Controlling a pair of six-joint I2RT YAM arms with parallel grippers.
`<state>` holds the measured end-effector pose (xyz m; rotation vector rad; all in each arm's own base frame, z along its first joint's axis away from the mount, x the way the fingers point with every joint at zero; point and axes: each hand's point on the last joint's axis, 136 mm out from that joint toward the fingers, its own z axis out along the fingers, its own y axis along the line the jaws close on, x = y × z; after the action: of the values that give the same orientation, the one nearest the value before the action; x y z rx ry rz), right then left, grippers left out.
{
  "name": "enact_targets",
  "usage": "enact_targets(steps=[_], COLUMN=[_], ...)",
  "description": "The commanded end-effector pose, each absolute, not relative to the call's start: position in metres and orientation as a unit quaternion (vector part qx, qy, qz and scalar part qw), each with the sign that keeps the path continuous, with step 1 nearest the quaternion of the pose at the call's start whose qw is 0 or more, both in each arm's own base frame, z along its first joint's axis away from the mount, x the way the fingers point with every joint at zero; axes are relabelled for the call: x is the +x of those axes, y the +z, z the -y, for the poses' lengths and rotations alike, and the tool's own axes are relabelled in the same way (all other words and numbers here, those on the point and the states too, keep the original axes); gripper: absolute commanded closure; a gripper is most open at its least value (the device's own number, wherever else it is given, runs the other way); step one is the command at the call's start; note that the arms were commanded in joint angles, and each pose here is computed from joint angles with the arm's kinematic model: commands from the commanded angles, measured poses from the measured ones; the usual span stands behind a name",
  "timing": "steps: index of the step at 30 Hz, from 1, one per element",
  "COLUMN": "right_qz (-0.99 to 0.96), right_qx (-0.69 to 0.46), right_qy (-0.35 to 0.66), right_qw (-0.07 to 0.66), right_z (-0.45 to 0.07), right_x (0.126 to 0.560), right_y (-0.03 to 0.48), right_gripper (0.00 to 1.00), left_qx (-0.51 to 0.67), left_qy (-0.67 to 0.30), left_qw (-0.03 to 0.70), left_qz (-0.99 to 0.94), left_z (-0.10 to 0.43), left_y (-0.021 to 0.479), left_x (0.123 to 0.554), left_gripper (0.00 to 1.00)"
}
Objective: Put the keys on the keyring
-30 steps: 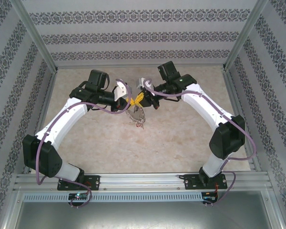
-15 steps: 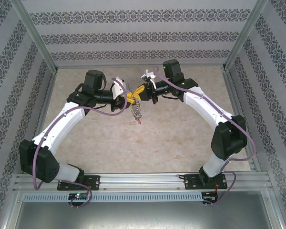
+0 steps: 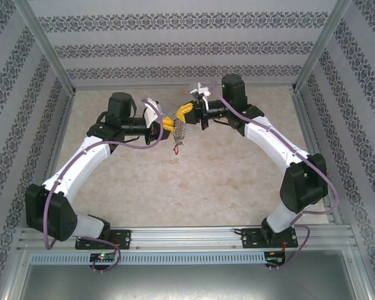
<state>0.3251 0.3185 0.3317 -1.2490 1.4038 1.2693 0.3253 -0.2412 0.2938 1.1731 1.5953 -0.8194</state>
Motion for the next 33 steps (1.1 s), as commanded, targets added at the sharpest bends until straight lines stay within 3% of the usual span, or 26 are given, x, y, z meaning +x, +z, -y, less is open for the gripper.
enact_targets(steps=[1, 18, 33], right_qz=[-0.526, -0.528, -0.518], right_qx=[-0.519, -0.514, -0.518], right_qy=[0.511, 0.505, 0.513], right_qw=[0.44, 0.449, 0.447], right_z=[-0.318, -0.326, -0.325], right_x=[0.311, 0.309, 0.309], right_y=[0.347, 0.332, 0.344], right_gripper=[1.0, 1.0, 1.0], left_qx=[0.472, 0.461, 0.449], left_qy=[-0.348, -0.344, -0.357], left_qw=[0.509, 0.525, 0.509], left_qz=[-0.63, -0.627, -0.642], left_z=[0.24, 0.235, 0.228], left_y=[0.317, 0.318, 0.29], left_x=[0.323, 0.326, 0.327], left_gripper=[0.71, 0.7, 0.59])
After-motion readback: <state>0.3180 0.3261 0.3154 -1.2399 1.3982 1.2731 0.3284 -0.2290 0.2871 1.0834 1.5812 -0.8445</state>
